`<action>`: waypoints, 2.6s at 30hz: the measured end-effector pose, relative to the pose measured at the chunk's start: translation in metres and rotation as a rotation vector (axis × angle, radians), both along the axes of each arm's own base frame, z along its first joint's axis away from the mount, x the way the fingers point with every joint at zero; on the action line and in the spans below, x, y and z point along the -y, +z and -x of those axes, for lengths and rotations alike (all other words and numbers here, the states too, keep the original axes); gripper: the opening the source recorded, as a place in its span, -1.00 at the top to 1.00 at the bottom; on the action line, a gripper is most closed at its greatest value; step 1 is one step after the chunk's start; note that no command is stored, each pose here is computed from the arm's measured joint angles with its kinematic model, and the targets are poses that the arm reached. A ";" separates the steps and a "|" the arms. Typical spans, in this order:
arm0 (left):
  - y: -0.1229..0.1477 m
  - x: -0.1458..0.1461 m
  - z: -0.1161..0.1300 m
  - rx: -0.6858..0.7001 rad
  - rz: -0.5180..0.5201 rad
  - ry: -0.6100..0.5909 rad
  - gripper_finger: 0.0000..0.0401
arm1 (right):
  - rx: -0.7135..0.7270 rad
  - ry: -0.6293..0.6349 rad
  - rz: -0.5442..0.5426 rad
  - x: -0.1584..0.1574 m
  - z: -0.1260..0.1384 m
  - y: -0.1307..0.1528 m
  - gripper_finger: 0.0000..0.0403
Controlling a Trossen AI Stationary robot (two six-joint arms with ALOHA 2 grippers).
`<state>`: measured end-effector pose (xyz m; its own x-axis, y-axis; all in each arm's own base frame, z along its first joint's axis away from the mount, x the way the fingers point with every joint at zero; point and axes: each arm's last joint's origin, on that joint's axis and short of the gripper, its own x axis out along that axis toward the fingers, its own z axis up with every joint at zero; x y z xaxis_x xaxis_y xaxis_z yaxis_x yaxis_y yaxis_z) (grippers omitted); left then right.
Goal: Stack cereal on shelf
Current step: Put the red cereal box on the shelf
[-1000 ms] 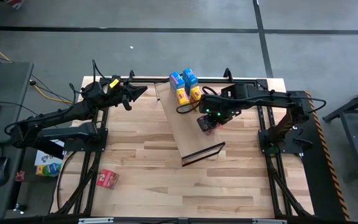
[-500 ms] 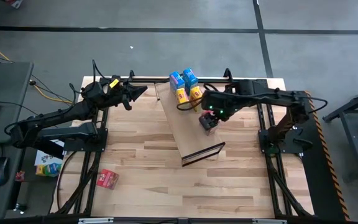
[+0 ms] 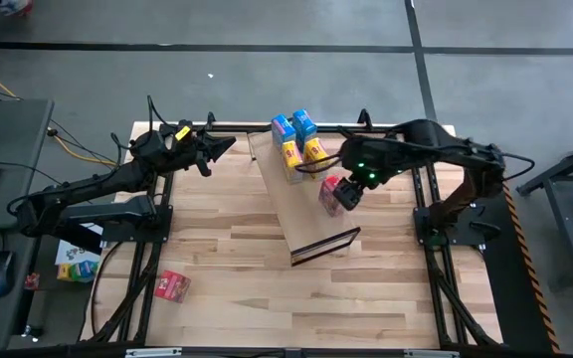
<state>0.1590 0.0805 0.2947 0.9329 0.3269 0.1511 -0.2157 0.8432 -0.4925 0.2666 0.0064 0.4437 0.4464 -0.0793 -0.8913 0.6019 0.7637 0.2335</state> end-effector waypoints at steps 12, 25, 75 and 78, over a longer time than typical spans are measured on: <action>0.000 0.000 0.000 0.008 0.021 -0.001 1.00 | 0.203 -0.044 0.199 -0.010 0.069 0.041 -0.17; 0.000 0.000 0.000 0.007 0.020 -0.002 1.00 | 0.236 -0.125 0.156 -0.018 0.127 -0.013 0.52; 0.008 0.009 -0.003 0.125 0.068 0.123 0.84 | 1.068 0.056 0.381 0.004 0.207 -0.088 1.00; 0.007 0.008 -0.003 0.104 0.061 0.129 0.65 | 1.073 0.010 0.350 0.005 0.207 -0.088 1.00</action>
